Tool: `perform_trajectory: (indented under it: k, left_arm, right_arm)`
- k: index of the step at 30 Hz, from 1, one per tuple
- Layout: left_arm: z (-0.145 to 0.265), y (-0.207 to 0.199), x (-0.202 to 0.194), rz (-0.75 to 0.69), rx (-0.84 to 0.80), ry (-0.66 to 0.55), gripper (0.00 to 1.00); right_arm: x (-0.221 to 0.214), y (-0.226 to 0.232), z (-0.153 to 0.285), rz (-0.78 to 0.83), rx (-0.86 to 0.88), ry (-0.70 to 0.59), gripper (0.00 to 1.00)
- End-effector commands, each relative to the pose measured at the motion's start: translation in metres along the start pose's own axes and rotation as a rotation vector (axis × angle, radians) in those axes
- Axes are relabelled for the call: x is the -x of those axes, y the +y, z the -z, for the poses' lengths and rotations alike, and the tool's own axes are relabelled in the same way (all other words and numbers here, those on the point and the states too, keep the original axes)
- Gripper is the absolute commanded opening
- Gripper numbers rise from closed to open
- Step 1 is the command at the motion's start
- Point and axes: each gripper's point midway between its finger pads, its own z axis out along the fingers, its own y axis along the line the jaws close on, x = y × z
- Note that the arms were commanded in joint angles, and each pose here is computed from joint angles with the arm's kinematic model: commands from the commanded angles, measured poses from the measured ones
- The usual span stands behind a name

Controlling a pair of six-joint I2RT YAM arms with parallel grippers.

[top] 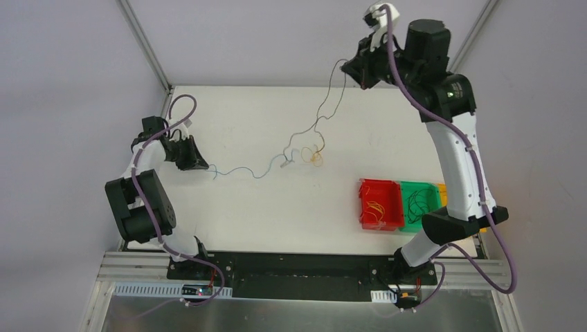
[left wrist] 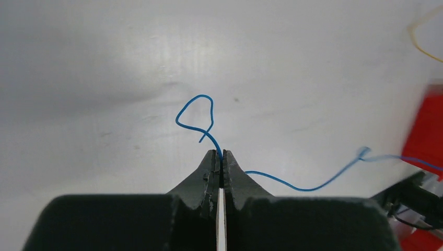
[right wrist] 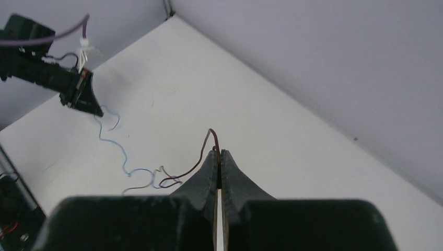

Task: Untangle the cables

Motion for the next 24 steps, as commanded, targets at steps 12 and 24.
perform_trajectory:
  k: [12,24]
  left_arm:
    - [0.012,0.139,-0.018,-0.023,0.478,0.225,0.0]
    - [0.029,-0.025,0.029,-0.14,-0.198,-0.083,0.65]
  right_arm:
    - [0.093,-0.087,0.1,0.131,-0.416,-0.319,0.0]
    - [0.1,-0.005,0.066,0.026,-0.043,-0.354,0.0]
